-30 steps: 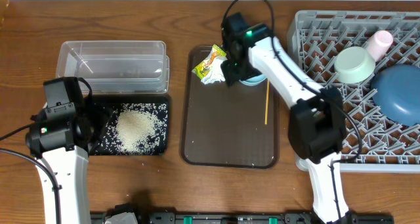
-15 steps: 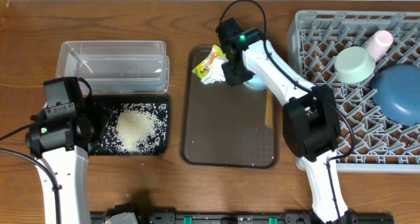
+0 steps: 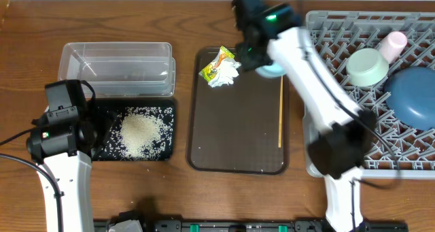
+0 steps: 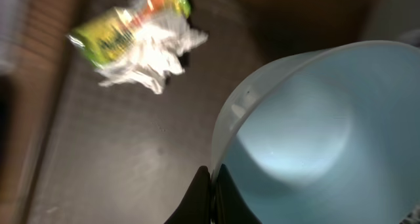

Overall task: Sort waste into correct bins and load items into the dishwasher rack
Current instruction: 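Lift the light-blue saucer and carry it into the dish rack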

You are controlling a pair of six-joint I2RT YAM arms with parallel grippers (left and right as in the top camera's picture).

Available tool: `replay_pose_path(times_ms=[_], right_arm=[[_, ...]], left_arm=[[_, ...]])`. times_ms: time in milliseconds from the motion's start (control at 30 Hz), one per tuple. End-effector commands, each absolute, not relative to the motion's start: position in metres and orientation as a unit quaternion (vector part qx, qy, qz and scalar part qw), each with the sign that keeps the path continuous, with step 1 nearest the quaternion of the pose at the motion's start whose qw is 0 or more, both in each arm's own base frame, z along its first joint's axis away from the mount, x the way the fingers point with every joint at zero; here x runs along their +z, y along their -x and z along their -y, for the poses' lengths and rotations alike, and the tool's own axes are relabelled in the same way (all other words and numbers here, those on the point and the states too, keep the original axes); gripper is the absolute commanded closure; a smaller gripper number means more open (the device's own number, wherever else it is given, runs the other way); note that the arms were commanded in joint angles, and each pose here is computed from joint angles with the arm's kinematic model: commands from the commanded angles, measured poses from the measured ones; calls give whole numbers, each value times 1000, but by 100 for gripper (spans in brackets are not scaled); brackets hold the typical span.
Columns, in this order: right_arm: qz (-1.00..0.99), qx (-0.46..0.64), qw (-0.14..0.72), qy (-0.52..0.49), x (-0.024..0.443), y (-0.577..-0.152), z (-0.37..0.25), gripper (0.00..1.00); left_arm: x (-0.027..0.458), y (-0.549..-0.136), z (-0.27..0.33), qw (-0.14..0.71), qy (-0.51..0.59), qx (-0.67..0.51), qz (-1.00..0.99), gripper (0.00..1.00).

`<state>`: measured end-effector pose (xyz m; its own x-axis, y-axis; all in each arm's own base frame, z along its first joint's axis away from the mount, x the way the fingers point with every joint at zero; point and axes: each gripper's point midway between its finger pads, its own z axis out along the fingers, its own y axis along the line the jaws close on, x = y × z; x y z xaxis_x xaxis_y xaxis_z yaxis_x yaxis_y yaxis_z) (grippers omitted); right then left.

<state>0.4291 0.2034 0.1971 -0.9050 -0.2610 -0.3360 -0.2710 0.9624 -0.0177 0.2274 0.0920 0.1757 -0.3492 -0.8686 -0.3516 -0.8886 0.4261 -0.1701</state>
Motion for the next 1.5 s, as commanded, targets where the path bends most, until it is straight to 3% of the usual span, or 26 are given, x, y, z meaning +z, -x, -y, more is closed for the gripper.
replay_pose_path(times_ms=[0,133,300,433,733,1100,1467], right_arm=[[-966,43,245,73,281,-418,-160,99],[-968,98,233,-5,313,-393,-97,99],[-959,221,174,-41,319,-359,-37,99],[-914,362,179,-26,318,-351,-21,99],[-794,566,213,-56,275,-337,0,99],[-786,563,229,-115,219,-314,38,99],[-775,568,235,-151,206,-305,51,99]], left_arm=[[180,-228,-95,203,542,28,-815,4],[180,-228,-95,203,542,28,-815,4],[180,-228,-95,203,542,28,-815,4],[180,-228,-95,203,542,28,-815,4],[180,-228,-95,203,542,28,-815,4],[180,-228,-95,203,542,28,-815,4],[180,-228,-95,203,542,28,-815,4]])
